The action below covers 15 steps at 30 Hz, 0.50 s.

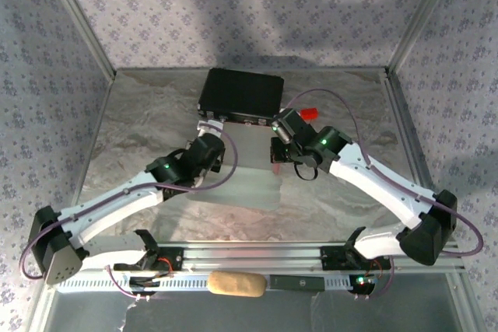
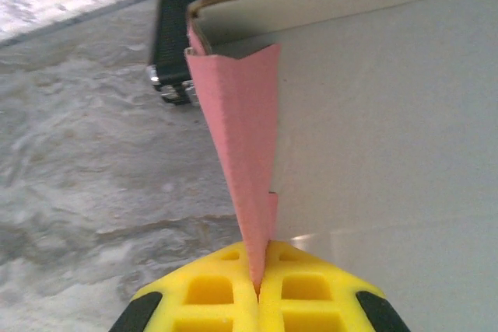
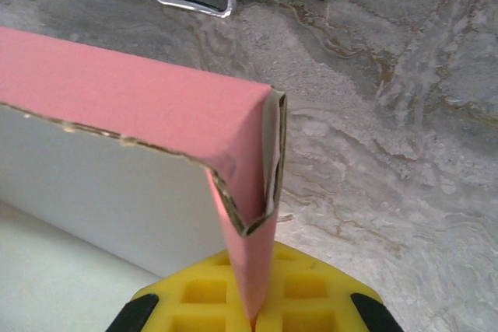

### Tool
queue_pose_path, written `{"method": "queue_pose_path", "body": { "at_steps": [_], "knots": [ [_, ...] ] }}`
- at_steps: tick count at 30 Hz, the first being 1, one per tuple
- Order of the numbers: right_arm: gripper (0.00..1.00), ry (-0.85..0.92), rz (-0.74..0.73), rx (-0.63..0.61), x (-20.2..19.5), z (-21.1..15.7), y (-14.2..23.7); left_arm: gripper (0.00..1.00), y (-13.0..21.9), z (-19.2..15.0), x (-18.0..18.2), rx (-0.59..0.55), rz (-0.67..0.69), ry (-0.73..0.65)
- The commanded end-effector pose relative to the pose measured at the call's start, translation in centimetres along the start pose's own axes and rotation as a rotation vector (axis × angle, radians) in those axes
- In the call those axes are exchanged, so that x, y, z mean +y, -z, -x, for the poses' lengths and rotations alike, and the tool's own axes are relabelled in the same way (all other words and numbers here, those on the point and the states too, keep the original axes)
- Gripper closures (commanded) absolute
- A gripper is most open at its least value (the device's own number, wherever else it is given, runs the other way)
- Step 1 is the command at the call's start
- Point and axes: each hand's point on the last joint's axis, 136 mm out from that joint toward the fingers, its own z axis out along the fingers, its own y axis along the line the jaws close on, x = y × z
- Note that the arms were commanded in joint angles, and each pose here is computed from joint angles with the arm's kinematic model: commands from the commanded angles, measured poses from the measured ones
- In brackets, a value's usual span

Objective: Fold the paper box

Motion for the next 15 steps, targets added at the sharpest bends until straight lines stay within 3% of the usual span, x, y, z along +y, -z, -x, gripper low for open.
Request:
{"method": "queue_pose_path", "body": {
  "at_steps": [1, 9, 15],
  "knots": [
    [1.00, -0.010, -0.015, -0.001, 0.1, 0.2, 0.4, 1.00, 1.0, 0.7, 3.9, -0.038, 0.283, -0.014],
    [1.00, -0.020, -0.022, 0.005, -0.1, -0.1, 0.1, 1.00, 1.5, 1.1, 3.6, -0.063, 0.352, -0.044],
    [1.00, -0.028, -0.015, 0.021, 0.1, -0.4, -0.3, 1.00, 0.9, 1.0, 0.3, -0.081, 0.201, -0.083]
  ]
}}
